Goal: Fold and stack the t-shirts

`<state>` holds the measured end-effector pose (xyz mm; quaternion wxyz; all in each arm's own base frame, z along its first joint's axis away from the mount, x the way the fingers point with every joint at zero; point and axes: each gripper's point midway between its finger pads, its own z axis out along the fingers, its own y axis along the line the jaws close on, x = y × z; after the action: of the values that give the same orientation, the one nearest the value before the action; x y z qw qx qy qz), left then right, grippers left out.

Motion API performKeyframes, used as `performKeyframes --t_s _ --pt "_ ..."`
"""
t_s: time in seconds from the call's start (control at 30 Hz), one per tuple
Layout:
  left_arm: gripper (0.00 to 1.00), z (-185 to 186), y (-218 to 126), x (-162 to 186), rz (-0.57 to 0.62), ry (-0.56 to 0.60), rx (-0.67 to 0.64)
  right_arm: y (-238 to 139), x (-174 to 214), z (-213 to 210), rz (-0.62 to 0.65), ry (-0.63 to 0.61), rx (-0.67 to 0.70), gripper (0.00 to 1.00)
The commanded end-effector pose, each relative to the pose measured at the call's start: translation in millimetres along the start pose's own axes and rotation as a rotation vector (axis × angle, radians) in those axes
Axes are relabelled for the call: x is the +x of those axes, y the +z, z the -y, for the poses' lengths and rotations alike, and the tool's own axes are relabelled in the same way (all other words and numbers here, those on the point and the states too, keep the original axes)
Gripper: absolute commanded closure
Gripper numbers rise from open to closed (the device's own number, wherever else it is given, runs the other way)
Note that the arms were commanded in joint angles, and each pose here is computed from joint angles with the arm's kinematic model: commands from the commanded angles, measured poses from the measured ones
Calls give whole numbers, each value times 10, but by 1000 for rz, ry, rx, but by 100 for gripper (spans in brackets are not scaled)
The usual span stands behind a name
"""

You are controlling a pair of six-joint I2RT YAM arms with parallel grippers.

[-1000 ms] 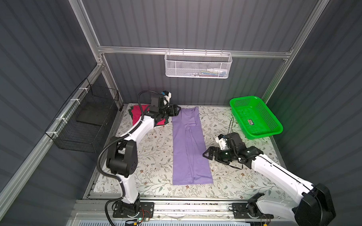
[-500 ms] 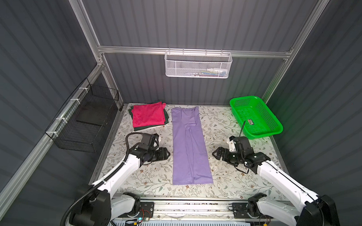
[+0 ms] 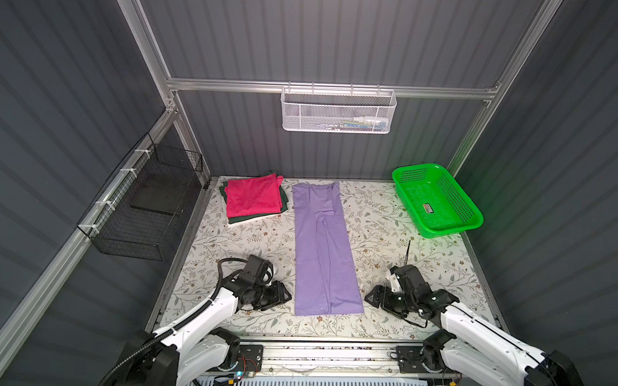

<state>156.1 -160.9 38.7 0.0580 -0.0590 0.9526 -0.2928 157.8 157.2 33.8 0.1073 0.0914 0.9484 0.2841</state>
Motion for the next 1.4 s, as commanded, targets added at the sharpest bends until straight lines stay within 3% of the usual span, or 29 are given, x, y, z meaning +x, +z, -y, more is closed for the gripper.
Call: performKeyframes --t_s 0.0,0.2,0.63,1.37 --pt "51 -60 28 266 -82 -65 21 84 212 63 -59 40 14 21" --pt "54 -134 71 397 -106 -96 26 221 372 -46 -111 35 -44 30" --pt "59 -145 310 409 -102 -95 -20 310 472 -14 -172 22 -1 50" --pt "79 -260 448 602 -188 -86 -67 305 443 -7 -156 19 16 59"
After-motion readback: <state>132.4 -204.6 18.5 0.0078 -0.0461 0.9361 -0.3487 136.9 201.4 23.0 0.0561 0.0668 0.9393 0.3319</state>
